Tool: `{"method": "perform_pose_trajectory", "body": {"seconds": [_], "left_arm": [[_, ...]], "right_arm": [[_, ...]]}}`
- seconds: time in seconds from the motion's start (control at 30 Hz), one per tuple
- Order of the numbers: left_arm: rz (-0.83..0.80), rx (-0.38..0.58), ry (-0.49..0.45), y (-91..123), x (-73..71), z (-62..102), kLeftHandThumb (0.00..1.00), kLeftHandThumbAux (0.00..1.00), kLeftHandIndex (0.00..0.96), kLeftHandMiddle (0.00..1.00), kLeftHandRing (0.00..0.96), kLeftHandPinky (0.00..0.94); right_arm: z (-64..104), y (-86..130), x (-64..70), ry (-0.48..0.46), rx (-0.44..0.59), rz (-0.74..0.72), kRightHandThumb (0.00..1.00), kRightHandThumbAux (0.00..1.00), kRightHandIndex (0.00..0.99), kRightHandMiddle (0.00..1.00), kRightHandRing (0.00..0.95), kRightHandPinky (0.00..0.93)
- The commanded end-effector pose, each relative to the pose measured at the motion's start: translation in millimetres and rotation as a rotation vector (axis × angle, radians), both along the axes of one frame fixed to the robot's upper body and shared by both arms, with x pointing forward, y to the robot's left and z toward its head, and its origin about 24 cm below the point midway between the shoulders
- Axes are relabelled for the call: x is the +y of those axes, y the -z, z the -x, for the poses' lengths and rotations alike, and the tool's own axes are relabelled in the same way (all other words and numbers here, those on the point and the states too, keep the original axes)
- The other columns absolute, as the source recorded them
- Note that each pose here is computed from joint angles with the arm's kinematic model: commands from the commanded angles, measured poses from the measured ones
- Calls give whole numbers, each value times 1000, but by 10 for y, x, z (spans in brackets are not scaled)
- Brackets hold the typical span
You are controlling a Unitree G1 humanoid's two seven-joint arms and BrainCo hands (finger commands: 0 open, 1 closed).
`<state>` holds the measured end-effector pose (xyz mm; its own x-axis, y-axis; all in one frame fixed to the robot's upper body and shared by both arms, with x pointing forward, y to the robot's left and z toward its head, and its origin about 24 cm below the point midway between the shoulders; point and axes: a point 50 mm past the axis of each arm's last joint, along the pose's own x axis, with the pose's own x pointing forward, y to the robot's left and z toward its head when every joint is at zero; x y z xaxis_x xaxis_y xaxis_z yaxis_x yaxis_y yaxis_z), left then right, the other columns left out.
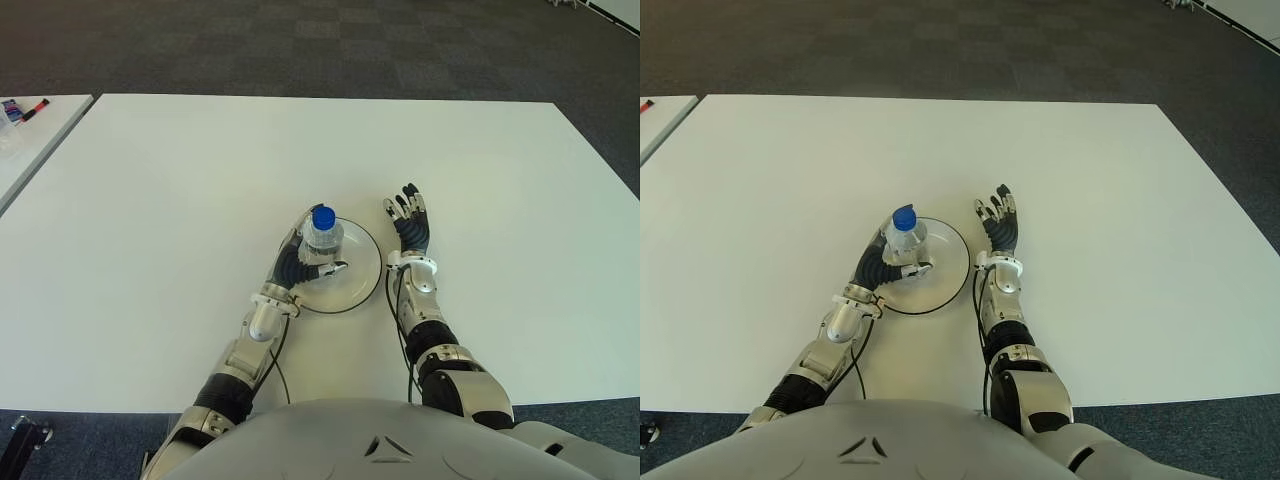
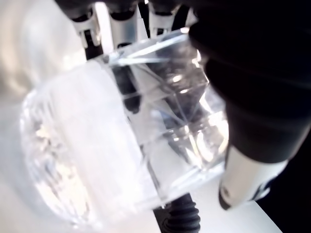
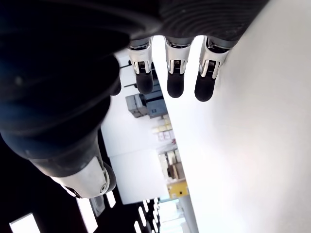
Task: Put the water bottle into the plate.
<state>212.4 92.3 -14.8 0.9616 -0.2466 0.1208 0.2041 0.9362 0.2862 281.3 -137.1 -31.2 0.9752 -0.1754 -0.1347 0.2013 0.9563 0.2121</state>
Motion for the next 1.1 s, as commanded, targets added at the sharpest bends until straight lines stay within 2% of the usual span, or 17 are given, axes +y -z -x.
{"method": "perform_pose_trajectory", "body": {"seconds": [0.03, 1.1], "left_arm": [[-64, 52, -35, 119, 40, 31, 0, 837, 176, 178, 155, 183], [-68, 58, -54, 131, 60, 20, 0, 854, 197, 189, 172, 187]], "right_arm": [[242, 303, 171, -3, 166, -66, 72, 797, 86, 89, 83, 139], [248, 299, 185, 2, 162, -69, 99, 778, 83, 88, 85, 143]]}}
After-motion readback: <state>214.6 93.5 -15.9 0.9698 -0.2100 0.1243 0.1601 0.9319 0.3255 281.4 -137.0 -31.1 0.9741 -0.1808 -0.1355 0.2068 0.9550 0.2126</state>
